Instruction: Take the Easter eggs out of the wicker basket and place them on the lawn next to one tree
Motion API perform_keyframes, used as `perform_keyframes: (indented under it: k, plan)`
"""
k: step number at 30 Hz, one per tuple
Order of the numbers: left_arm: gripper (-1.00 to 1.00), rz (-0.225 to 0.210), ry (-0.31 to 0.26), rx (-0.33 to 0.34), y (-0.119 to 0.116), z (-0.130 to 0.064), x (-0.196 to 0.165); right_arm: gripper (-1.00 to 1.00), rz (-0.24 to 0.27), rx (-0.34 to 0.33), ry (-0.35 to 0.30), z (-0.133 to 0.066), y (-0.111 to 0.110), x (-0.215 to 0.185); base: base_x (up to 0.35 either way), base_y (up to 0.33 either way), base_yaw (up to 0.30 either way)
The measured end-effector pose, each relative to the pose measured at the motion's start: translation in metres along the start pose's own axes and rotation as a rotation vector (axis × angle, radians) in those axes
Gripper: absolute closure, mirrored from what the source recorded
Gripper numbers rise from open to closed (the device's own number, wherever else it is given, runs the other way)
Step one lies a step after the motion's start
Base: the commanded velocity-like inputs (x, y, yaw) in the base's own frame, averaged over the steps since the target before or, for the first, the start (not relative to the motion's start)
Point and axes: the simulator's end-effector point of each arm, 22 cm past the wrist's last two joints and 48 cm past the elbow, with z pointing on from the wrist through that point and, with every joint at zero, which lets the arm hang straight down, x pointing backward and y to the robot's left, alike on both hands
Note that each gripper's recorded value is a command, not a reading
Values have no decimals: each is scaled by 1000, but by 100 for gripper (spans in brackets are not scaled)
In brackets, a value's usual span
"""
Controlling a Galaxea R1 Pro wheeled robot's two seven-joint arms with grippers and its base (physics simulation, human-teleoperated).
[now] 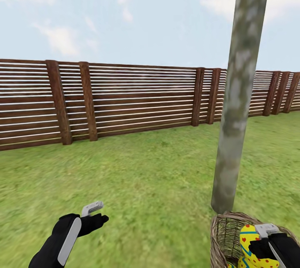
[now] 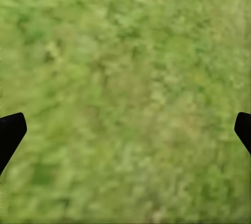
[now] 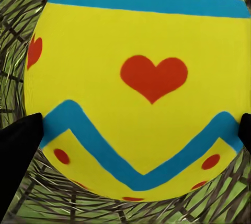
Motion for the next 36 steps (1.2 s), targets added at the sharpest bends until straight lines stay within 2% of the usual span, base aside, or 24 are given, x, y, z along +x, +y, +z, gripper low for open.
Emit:
perform_keyframes:
  k: [36]
  plan:
    - [-100, 0, 1, 0, -26, -50, -56, 100, 0, 0, 1, -58, -16, -52, 0, 0, 0]
